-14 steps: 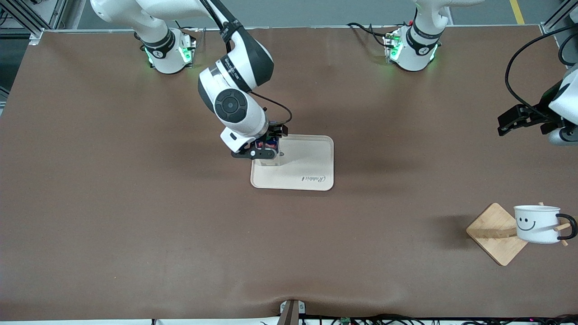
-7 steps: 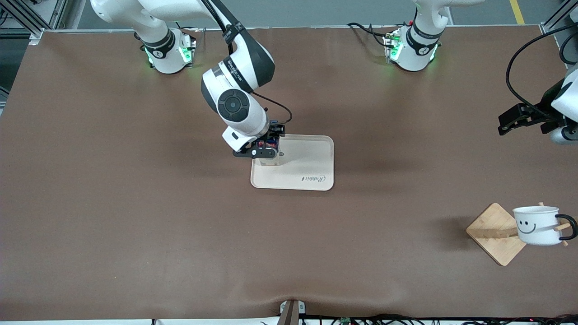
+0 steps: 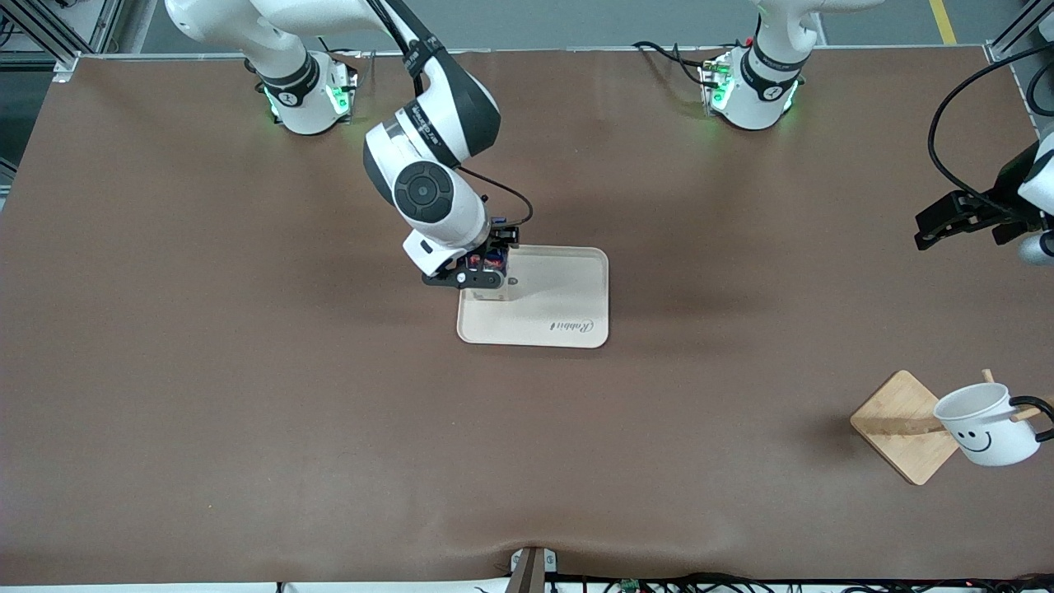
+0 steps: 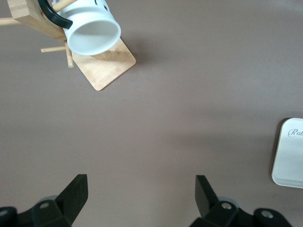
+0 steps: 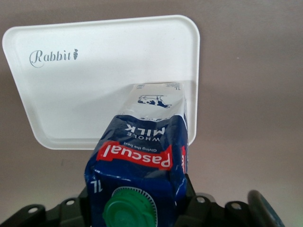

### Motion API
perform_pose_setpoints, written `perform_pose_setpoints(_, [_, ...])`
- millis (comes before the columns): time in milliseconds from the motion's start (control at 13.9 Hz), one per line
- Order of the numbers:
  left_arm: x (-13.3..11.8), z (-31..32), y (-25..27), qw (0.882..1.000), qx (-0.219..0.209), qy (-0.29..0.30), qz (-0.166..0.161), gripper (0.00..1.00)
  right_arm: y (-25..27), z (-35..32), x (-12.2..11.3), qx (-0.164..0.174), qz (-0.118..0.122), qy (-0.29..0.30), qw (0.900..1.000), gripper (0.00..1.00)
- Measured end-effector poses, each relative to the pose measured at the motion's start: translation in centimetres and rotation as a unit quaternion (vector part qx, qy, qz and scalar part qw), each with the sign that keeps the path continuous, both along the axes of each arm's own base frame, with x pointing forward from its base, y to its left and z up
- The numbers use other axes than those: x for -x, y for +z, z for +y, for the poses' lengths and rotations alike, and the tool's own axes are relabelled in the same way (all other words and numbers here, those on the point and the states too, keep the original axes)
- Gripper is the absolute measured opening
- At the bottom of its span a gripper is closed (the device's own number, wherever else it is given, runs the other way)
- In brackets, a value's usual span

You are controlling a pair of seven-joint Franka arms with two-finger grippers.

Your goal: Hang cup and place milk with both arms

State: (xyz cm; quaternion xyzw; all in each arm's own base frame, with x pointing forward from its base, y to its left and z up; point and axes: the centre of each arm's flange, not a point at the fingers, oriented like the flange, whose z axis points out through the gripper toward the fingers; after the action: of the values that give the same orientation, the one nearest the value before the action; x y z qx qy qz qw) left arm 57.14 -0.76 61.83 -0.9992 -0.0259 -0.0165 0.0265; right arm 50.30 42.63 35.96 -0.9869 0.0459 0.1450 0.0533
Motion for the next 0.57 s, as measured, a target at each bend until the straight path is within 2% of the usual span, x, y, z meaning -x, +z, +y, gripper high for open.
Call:
perform_pose_setpoints(358, [-0.1,0.0,0.1,1.000,0.000,0.000,-0.001,1.00,4.9,-5.4,-3.4,-0.007,0.017,-0.031,0.999,0.67])
perform_pose_setpoints(574, [-0.1,0.0,-0.8,1.000,-0.001,-0.002,0.020,1.00,6.2,-11.7,-6.0,-0.016,0.034,-0.027,0.999,0.67])
